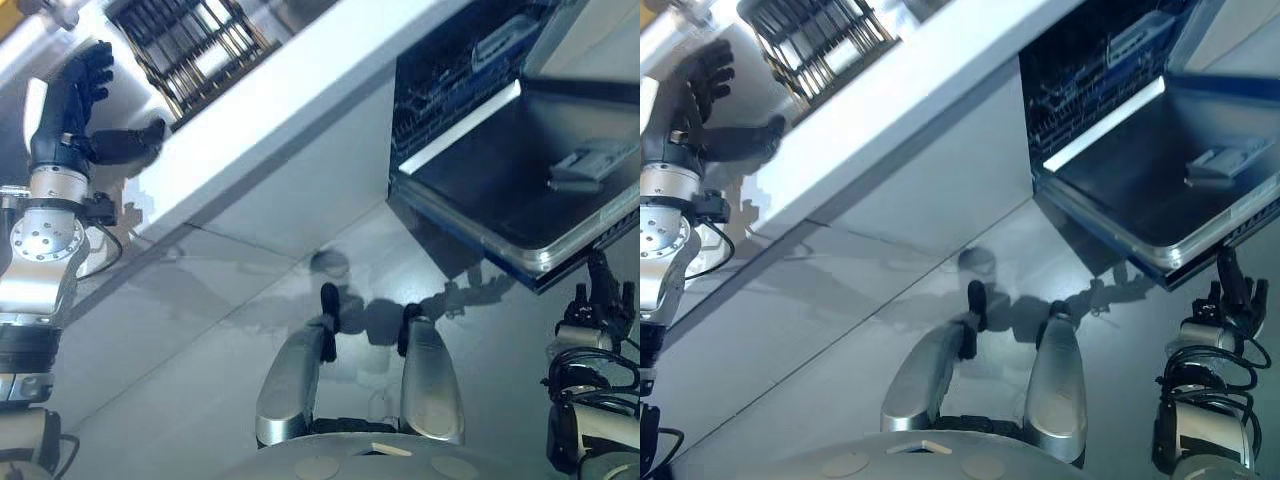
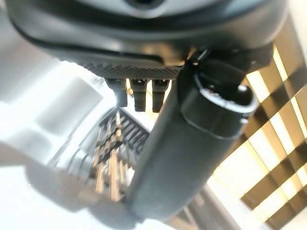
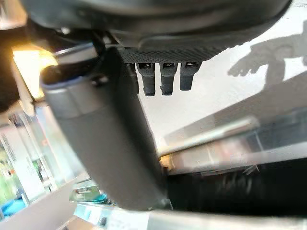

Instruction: Pick up plates and place into dishwasher.

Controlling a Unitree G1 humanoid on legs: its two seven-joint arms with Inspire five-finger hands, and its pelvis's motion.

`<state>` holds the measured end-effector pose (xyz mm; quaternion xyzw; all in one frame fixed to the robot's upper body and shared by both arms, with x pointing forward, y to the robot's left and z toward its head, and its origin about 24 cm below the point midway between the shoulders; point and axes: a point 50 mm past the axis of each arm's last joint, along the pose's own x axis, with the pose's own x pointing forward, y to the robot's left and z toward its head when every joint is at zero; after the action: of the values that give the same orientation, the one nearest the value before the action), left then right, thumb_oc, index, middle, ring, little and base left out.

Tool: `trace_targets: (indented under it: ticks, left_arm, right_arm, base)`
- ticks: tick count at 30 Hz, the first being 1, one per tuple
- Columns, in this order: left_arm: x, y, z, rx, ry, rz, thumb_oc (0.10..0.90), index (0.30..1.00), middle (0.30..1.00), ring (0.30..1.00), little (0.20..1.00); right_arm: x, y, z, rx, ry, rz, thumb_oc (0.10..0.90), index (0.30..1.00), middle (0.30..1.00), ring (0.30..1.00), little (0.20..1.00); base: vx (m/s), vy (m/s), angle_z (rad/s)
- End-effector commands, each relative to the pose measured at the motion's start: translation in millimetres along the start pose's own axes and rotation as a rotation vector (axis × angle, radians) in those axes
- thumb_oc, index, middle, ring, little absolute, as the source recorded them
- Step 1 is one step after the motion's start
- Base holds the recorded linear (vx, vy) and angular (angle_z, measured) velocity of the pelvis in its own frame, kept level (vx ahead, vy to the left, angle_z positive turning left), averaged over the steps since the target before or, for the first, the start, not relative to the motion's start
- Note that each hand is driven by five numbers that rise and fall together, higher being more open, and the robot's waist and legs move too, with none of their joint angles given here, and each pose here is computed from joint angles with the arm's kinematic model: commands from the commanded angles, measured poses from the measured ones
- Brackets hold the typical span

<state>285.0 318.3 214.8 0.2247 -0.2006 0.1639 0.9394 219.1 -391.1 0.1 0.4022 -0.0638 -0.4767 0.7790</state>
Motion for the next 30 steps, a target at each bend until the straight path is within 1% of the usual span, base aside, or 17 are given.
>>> trace_targets:
  ticks: [1,5,9,10,11,16,18,19,20,24,30]
  left_arm:
    - [13,20,52,-0.034,-0.249,0.117,0.8,0.9,0.9,0.9,0.9]
    - [16,19,66,-0.009,-0.312,0.131,0.8,0.9,0.9,0.9,0.9]
    - [18,19,73,0.001,-0.333,0.125,0.8,0.9,0.9,0.9,0.9]
    - [18,19,73,0.007,-0.33,0.122,0.8,0.9,0.9,0.9,0.9]
    - [19,18,73,0.016,-0.325,0.118,0.8,0.9,0.9,0.9,0.9]
    - [20,20,73,0.029,-0.316,0.123,0.8,0.9,0.9,0.9,0.9]
    - [21,24,75,0.037,-0.318,0.128,0.8,0.9,0.9,0.9,0.9]
    - [22,28,76,0.044,-0.322,0.127,0.8,0.9,0.9,0.9,0.9]
    - [22,29,76,0.044,-0.322,0.127,0.8,0.9,0.9,0.9,0.9]
    - [22,33,75,0.041,-0.32,0.125,0.8,0.9,0.9,0.9,0.9]
    - [23,35,70,0.035,-0.301,0.117,0.8,0.9,0.9,0.9,0.9]
  right_arm:
    - [4,48,16,-0.01,-0.054,0.27,0.8,0.9,0.9,0.9,0.9]
    - [-8,88,-1,0.025,0.001,0.486,0.8,0.9,0.9,0.9,0.9]
    - [-21,111,-16,0.054,0.081,0.698,0.8,0.9,0.9,0.9,0.9]
    - [-27,117,-21,0.061,0.11,0.771,0.8,0.9,0.9,0.9,0.9]
    - [-37,128,-28,0.066,0.156,0.883,0.8,0.9,0.9,0.9,0.9]
    - [-65,159,-41,0.048,0.261,1.161,0.8,0.9,0.9,0.9,0.9]
    - [-80,175,-43,0.03,0.302,1.285,0.8,0.9,0.9,0.9,0.9]
    - [-93,189,-43,0.013,0.328,1.379,0.8,0.9,0.9,0.9,0.9]
    - [-97,191,-44,0.002,0.339,1.406,0.8,0.9,0.9,0.9,0.9]
    - [-134,220,-46,-0.034,0.377,1.603,0.8,0.9,0.9,0.9,0.9]
    - [-188,250,-43,-0.009,0.402,1.844,0.8,0.9,0.9,0.9,0.9]
  base:
    - [-0.1,0.011,-0.09]
    - [-0.06,-0.005,-0.14]
    - [-0.02,-0.005,-0.01]
    - [-0.02,-0.017,-0.09]
    - [-0.01,-0.01,-0.1]
    - [0.01,0.005,-0.07]
    - [0.02,0.02,-0.16]
    - [0.03,0.028,-0.14]
    - [0.03,0.039,-0.13]
    - [0.04,0.051,-0.12]
    - [0.06,0.074,-0.11]
